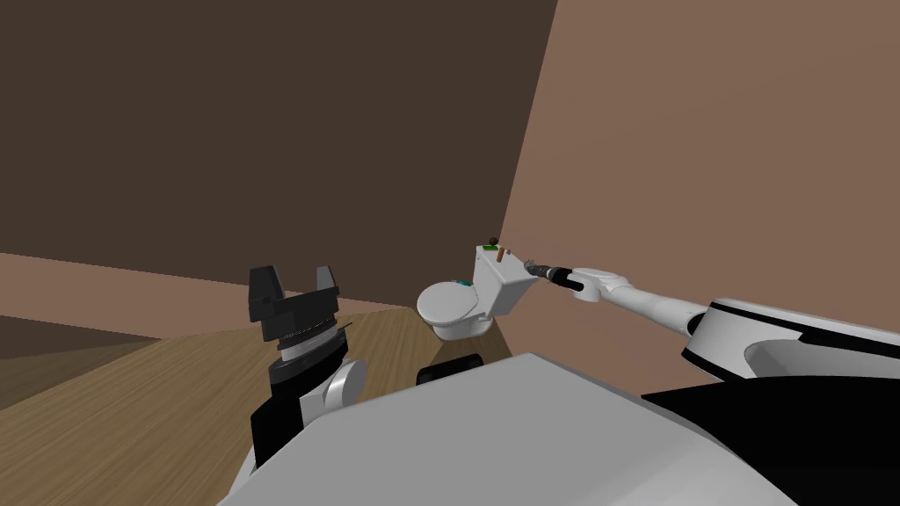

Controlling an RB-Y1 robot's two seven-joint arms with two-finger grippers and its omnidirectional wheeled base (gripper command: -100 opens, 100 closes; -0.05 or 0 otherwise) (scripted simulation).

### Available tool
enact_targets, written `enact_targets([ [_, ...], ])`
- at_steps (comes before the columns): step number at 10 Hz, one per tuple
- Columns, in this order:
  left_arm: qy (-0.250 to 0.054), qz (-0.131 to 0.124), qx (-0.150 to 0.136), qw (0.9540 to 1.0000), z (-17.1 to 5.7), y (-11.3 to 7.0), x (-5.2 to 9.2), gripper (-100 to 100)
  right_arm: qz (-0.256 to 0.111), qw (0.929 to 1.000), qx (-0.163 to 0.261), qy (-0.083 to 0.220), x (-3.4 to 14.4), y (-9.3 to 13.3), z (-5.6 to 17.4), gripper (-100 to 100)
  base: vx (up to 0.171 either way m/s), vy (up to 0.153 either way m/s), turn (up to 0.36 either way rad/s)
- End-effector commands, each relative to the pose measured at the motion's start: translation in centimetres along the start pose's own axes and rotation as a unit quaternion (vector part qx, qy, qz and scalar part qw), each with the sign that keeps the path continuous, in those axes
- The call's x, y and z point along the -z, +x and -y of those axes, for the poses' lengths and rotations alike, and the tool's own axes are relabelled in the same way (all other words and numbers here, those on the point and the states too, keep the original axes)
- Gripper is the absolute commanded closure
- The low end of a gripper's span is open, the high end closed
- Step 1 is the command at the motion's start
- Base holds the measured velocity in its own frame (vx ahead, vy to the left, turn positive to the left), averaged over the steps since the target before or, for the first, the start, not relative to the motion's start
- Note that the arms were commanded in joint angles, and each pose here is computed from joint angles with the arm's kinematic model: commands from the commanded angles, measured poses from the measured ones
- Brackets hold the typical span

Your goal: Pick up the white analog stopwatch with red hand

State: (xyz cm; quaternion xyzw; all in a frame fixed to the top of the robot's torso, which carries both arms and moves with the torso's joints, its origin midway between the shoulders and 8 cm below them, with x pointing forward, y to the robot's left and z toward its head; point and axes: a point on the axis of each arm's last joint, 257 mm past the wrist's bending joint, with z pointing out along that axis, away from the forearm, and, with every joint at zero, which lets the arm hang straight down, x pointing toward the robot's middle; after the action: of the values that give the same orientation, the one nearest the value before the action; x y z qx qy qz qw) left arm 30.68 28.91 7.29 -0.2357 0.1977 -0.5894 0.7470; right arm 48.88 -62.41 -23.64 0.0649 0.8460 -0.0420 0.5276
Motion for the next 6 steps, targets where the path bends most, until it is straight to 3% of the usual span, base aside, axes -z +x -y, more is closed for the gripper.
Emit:
enact_targets([
  [1,0.0,0.0,0.0,1.0,0.0,0.0,0.0,0,0.0,1.0,0.0,0.0,0.0,0.0,0.0,100,0.0,0.0,0.0],
  [2,0.0,0.0,0.0,1.0,0.0,0.0,0.0,0,0.0,1.0,0.0,0.0,0.0,0.0,0.0,0,0.0,0.0,0.0],
  [3,0.0,0.0,0.0,1.0,0.0,0.0,0.0,0,0.0,1.0,-0.002,-0.007,0.8,0.7,0.4,100,0.054,0.031,-0.047],
  [6,0.0,0.0,0.0,1.0,0.0,0.0,0.0,0,-0.001,0.9997,-0.002,-0.024,2.5,2.0,0.8,100,0.137,0.064,-0.055],
])
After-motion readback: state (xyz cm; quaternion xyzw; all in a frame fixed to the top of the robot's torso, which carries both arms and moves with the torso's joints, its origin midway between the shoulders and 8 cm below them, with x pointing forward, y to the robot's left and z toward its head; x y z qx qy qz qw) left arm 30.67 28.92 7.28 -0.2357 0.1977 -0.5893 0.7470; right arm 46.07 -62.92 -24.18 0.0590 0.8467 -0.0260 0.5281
